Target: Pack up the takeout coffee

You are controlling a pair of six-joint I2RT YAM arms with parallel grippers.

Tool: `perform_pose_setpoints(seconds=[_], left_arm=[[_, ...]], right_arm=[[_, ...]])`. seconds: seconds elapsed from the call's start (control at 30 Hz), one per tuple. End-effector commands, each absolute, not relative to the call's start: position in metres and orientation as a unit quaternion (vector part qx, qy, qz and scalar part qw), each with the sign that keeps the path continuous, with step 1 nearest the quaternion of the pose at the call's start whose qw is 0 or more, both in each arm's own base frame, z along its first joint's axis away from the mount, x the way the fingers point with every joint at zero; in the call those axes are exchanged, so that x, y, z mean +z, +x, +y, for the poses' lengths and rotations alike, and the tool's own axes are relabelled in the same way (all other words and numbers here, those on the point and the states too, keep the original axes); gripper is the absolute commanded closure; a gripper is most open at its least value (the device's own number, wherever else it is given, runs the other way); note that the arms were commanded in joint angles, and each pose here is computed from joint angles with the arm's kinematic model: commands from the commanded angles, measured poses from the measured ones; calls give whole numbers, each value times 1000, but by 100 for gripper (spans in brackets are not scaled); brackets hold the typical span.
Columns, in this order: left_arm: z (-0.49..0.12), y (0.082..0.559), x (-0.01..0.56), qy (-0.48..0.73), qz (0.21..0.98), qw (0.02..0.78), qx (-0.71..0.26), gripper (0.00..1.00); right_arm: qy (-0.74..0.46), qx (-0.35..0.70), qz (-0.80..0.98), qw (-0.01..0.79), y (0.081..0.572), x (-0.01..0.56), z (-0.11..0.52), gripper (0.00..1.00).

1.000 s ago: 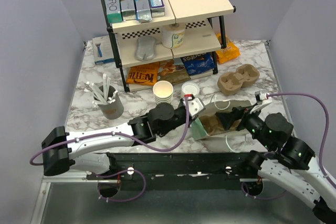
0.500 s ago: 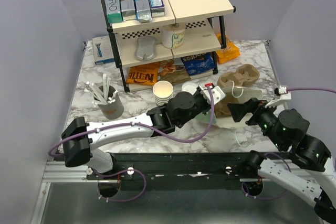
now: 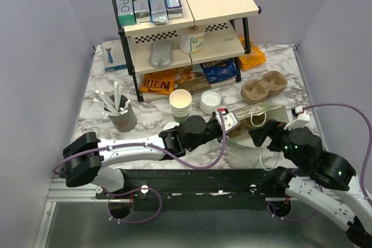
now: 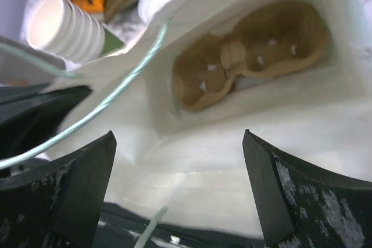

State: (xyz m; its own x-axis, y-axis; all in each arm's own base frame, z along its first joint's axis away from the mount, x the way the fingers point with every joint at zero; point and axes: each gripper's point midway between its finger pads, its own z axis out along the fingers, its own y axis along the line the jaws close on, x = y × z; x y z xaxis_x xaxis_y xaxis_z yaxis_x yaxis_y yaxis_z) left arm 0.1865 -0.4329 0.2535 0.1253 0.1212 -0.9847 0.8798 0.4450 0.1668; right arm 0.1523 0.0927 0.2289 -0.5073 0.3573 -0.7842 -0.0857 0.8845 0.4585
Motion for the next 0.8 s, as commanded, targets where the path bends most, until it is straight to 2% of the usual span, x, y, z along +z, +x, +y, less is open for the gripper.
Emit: perform_pose_setpoints(seconds=[0.0,0.13,0.33,0.63,0.77], left_arm=[[-438,146,257,425,567,585,-395,100],[-439,140,255,419,578,587,-382,100],[-445,106,266,389,569,543,-480,100],[-452,93,238,369,618,507,-474,100],[-444,91,243,353,617,506,-489,100]], right_arm=[[28,260,857,444,137,204,115,2],[-5,250,862,441,131,201,112,2],[-25,310,827,469,119,210,114,2],[-32,286,862,418,119,183,124,2],[-12,288,855,431,122,184,119,2]])
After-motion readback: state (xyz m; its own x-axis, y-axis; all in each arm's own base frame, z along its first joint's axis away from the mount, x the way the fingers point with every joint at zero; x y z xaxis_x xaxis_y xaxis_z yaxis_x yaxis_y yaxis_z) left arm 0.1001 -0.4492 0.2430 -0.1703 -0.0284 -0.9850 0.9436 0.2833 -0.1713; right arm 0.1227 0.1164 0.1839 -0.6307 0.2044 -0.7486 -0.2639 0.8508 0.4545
